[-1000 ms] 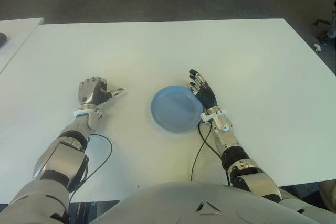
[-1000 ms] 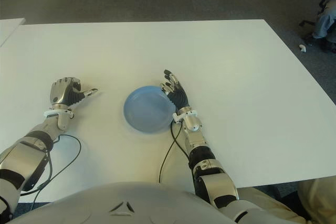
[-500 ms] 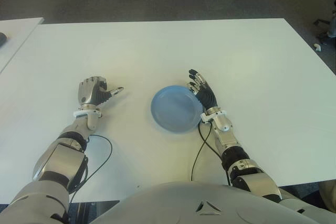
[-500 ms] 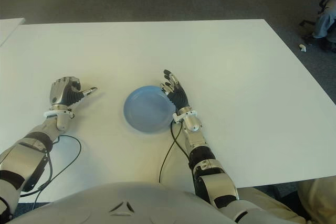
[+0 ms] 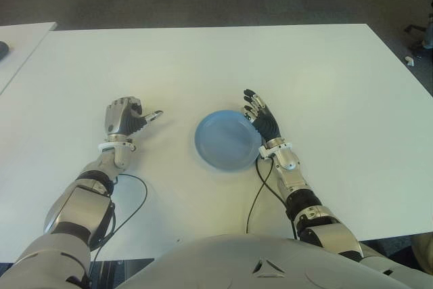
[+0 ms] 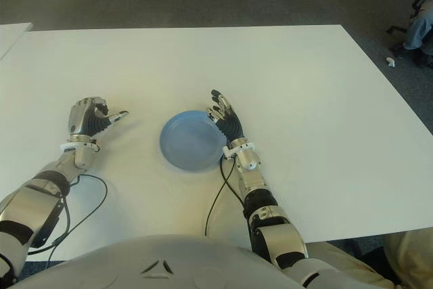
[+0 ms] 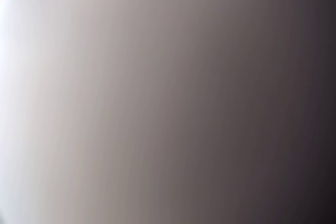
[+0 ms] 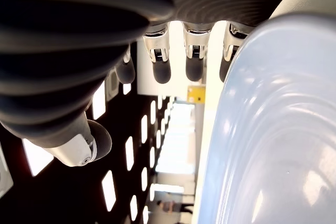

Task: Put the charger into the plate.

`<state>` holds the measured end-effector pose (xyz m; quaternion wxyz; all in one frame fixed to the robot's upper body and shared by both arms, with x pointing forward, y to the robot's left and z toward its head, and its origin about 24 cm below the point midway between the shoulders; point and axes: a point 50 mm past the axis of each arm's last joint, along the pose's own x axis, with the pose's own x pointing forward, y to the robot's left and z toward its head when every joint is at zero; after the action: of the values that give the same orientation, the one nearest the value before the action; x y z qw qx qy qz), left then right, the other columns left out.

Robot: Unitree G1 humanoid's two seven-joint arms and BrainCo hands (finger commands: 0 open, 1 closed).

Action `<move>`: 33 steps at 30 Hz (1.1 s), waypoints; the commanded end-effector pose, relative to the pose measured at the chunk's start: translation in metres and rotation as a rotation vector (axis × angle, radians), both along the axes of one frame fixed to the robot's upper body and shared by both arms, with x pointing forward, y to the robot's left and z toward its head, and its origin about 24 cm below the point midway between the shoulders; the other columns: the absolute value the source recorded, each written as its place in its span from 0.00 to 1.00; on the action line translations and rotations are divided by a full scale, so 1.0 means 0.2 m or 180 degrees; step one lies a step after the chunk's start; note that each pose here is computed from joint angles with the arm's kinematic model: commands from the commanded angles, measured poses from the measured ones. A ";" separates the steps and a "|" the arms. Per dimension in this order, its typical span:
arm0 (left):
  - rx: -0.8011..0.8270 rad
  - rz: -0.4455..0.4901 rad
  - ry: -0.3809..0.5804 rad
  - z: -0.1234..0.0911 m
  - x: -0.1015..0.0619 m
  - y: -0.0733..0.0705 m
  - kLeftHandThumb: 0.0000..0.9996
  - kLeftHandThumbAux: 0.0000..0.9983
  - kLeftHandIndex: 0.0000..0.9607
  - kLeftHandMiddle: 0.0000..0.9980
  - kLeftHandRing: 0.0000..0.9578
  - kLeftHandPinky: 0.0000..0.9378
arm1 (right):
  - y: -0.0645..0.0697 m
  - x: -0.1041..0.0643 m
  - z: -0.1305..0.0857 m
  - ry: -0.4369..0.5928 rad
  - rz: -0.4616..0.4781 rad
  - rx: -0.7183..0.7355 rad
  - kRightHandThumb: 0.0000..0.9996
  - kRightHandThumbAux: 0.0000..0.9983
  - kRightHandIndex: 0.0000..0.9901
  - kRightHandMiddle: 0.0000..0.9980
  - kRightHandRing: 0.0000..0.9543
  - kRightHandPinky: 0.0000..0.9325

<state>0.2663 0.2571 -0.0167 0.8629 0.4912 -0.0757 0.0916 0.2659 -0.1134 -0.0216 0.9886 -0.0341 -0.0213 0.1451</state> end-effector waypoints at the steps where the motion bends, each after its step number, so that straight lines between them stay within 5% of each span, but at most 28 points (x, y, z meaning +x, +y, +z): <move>1: -0.0316 -0.0185 -0.0091 -0.02 -0.01 -0.11 0.53 0.45 0.86 0.87 0.91 0.95 | -0.12 -0.54 -0.50 0.1852 -0.0198 -0.0227 0.06 0.60 0.02 0.04 0.05 0.11; 17: -0.0727 -0.0942 -0.0763 0.18 0.13 -0.33 0.72 0.41 0.81 0.86 0.91 0.97 | -0.11 -0.52 -0.50 0.1868 -0.0168 -0.0209 0.10 0.58 0.03 0.05 0.05 0.11; 33: -0.0771 -0.1456 -0.1066 0.30 0.18 -0.47 0.71 0.44 0.84 0.87 0.91 0.95 | -0.09 -0.52 -0.51 0.1886 -0.0177 -0.0199 0.11 0.58 0.03 0.04 0.05 0.09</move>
<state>0.3007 0.1796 0.0360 0.8950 0.3426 -0.2848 0.0234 0.2658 -0.1121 -0.0216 0.9883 -0.0333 -0.0215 0.1474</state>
